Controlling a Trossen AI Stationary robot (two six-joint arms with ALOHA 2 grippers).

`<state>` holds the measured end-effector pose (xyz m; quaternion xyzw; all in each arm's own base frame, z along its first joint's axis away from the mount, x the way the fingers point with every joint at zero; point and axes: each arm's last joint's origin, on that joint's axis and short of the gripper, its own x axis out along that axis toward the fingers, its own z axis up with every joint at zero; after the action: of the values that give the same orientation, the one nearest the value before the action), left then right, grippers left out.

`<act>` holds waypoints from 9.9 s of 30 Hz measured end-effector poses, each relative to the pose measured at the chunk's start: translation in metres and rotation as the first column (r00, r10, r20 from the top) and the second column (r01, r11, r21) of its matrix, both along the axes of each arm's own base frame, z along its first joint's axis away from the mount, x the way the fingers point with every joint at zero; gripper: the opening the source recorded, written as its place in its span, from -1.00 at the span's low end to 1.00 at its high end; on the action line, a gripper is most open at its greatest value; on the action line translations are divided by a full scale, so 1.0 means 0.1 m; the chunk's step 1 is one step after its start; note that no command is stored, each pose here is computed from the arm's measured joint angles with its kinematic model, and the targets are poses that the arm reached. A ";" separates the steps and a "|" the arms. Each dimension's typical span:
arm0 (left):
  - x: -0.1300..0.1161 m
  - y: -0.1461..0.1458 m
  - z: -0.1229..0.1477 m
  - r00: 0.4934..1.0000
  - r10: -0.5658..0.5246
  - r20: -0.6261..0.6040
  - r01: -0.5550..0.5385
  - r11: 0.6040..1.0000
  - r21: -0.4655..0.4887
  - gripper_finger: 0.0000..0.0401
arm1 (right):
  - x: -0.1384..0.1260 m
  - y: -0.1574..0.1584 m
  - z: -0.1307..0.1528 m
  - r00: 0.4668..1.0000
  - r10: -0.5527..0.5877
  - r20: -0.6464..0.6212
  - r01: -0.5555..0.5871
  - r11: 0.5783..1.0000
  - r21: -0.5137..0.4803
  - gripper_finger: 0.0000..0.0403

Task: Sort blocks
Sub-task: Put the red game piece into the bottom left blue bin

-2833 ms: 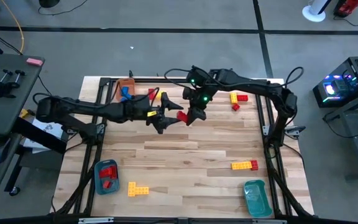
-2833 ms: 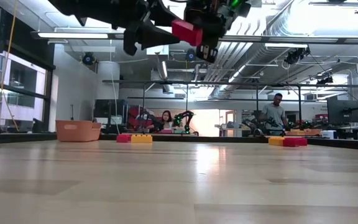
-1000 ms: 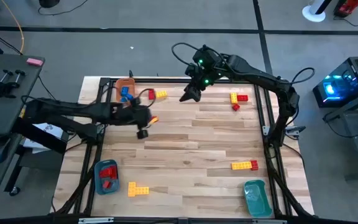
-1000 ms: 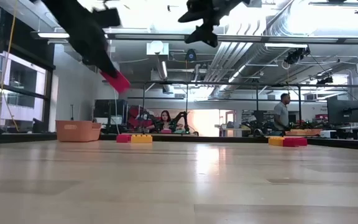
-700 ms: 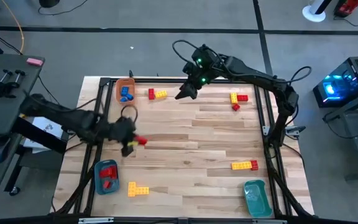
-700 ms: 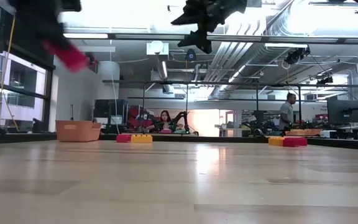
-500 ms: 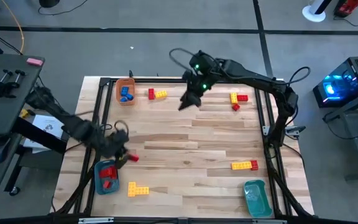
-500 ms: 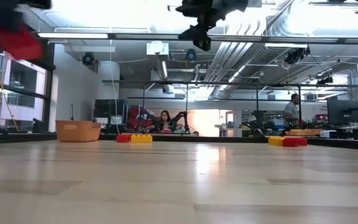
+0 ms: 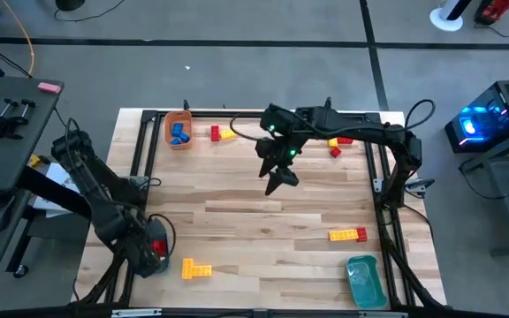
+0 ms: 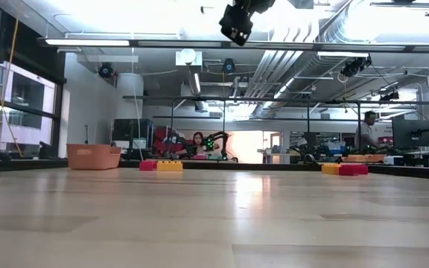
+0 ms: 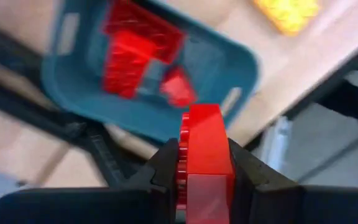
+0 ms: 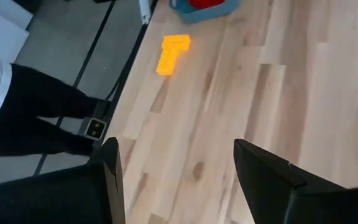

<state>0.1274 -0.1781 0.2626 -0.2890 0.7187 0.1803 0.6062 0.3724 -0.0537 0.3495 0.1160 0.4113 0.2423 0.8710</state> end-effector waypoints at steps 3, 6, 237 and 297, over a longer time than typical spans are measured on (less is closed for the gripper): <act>0.01 -0.02 -0.04 0.999 -0.043 -0.017 0.043 0.999 0.030 -0.68 | -0.01 0.12 -0.01 0.999 0.031 -0.033 -0.031 0.999 0.008 -0.06; 0.05 -0.04 -0.08 0.995 -0.095 0.004 0.095 0.994 0.046 -0.67 | -0.04 0.24 -0.02 0.996 0.056 -0.072 -0.055 0.998 0.019 -0.06; 1.41 2.75 0.19 0.162 -0.148 0.975 -0.506 0.836 0.212 0.34 | -2.39 -1.92 -1.35 0.070 -0.844 -0.532 0.903 0.280 -0.325 -0.06; 1.09 3.42 0.31 0.226 -0.286 0.931 -0.570 0.736 0.365 0.34 | -2.05 -1.43 -1.89 -0.105 -0.912 -0.396 0.594 0.262 -0.761 -1.00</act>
<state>0.2364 0.1638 0.2937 -0.1744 0.0396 0.2612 0.9486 0.1679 -0.1965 0.1608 0.2762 0.6421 -0.4752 0.5344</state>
